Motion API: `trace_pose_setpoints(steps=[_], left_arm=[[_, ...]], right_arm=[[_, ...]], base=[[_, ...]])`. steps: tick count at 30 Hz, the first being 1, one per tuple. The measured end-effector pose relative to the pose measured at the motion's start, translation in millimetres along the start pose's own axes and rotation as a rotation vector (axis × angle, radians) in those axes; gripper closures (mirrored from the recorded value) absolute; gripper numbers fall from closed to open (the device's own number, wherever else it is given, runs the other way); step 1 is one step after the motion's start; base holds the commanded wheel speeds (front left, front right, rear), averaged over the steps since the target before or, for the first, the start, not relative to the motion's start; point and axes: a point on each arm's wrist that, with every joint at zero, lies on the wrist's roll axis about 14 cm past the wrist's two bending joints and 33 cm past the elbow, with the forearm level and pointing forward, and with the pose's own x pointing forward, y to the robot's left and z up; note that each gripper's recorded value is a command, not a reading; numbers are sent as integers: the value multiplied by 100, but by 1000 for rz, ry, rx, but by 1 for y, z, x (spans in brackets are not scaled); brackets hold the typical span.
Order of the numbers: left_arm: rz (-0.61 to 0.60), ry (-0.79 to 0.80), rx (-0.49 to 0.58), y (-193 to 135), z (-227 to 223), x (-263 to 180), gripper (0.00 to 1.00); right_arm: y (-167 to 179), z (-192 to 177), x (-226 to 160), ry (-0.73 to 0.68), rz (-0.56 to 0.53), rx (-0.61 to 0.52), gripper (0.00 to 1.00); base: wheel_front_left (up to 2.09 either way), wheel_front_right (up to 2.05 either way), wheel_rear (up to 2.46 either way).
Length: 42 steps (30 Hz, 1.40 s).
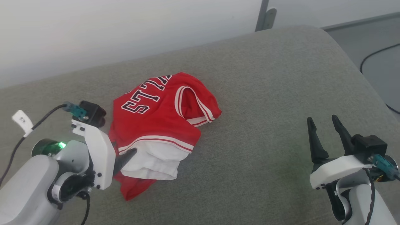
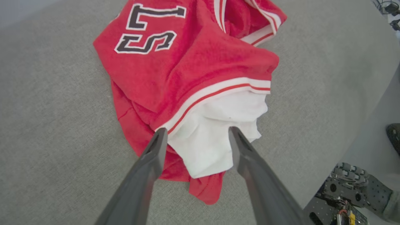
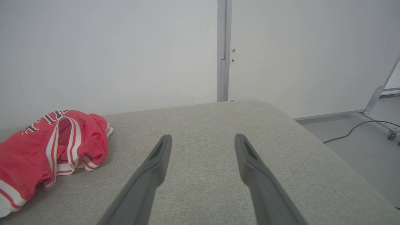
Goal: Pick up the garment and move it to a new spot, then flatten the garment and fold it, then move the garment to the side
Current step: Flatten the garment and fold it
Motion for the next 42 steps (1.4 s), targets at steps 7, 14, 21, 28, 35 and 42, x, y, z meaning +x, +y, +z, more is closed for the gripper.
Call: trace_pose_setpoints(steps=[7, 14, 21, 28, 35, 42], left_arm=[[36, 174, -38, 7, -27, 13, 0], [44, 251, -72, 10, -42, 22, 0], [48, 285, -104, 13, -50, 27, 27], [19, 297, -142, 9, -52, 31, 100], [25, 273, -171, 14, -41, 23, 100], [75, 212, -173, 30, -24, 5, 100]], right_arm=[[-7, -6, -3, 14, -24, 0, 0], [-8, -9, 1, 18, -31, 0, 0], [-5, -13, 5, 27, -23, -3, 0], [-2, -13, 9, 27, -17, -5, 0], [-1, -13, 11, 25, -13, -5, 0], [1, -11, 12, 18, -6, -8, 0]], base=[[0, 0, 0], [0, 0, 0], [0, 0, 0], [0, 0, 0], [0, 0, 0], [0, 0, 0]])
